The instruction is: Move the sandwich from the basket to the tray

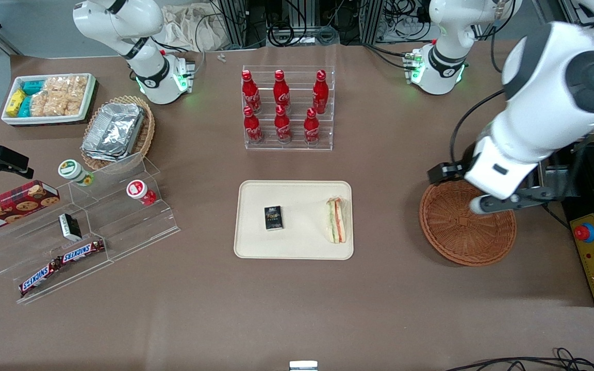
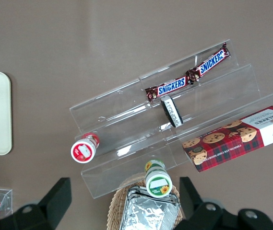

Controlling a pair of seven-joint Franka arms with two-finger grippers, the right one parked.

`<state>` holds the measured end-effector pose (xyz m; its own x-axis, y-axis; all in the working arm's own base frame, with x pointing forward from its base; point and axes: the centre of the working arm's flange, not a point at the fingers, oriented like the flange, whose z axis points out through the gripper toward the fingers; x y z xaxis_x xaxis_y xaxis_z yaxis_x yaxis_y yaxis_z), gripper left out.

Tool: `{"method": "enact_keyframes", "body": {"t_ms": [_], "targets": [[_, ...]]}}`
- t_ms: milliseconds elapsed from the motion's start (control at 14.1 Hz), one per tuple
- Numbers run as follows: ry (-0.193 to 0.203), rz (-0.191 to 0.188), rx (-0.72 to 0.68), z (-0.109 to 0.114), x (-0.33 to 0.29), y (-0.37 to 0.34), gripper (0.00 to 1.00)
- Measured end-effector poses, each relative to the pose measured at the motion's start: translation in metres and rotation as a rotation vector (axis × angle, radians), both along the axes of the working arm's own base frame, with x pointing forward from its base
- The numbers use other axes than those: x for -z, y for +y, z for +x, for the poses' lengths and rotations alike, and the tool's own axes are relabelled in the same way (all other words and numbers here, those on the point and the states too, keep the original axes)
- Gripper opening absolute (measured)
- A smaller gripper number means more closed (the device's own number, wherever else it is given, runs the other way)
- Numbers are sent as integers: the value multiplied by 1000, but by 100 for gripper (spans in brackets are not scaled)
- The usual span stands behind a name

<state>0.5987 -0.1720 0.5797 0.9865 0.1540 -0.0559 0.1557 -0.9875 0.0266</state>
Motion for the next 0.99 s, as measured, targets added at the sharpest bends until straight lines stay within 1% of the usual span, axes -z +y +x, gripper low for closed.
{"method": "enact_keyframes", "body": {"t_ms": [71, 213, 426, 568, 781, 852, 994], "targets": [[11, -3, 9, -1, -7, 9, 100], [20, -7, 34, -6, -23, 36, 100], [37, 0, 55, -24, -52, 86, 100], [36, 12, 53, -41, -72, 106, 100], [25, 27, 44, -68, -91, 113, 99], [26, 29, 41, -75, -93, 115, 100], [27, 31, 44, -80, -95, 113, 100]]}}
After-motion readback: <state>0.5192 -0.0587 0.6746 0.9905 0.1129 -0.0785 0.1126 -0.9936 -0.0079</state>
